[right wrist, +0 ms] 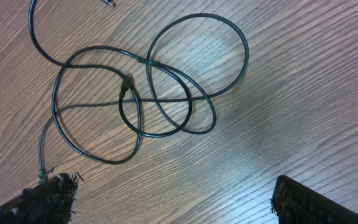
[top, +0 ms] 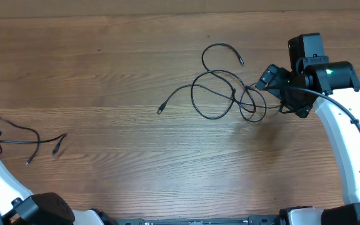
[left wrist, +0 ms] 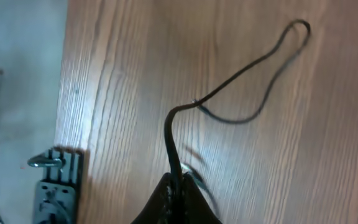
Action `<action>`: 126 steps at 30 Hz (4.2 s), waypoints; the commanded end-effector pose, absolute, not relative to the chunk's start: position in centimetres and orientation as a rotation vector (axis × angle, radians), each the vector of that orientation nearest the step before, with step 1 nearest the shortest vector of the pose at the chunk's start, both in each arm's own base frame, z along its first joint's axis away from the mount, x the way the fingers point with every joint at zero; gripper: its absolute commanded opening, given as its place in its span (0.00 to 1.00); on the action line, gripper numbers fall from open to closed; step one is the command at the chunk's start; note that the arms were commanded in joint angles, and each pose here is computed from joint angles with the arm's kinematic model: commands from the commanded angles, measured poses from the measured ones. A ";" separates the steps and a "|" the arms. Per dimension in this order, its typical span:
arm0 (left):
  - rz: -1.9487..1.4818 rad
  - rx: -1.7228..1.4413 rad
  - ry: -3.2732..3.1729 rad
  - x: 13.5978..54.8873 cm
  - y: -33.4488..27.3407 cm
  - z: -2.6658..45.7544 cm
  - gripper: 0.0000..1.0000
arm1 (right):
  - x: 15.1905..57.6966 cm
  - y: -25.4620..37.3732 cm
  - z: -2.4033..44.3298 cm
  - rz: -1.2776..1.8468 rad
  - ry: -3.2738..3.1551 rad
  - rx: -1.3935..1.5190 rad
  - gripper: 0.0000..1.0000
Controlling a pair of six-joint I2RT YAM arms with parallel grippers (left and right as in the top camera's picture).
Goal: Untangle cables
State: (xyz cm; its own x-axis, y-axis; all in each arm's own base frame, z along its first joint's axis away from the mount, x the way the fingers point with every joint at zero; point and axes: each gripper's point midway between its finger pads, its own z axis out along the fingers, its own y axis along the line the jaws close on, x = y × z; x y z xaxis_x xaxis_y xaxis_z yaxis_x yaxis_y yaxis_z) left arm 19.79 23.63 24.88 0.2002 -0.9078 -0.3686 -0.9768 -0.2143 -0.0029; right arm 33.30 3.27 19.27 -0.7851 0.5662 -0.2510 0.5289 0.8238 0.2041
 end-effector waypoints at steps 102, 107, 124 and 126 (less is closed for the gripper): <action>-0.465 -3.134 1.339 17.7 26.4 5.8 0.99 | 32.7 3.9 19.6 0.188 2.711 0.891 1.00; -0.745 -2.782 1.644 22.9 25.9 6.2 1.00 | 32.7 3.9 19.6 0.188 2.711 0.891 1.00; -0.527 -2.858 1.827 23.6 22.1 5.9 0.05 | 32.7 3.9 19.6 0.188 2.710 0.891 1.00; -0.354 -2.940 1.819 21.9 22.0 5.8 0.05 | 32.7 3.9 19.6 0.188 2.711 0.891 1.00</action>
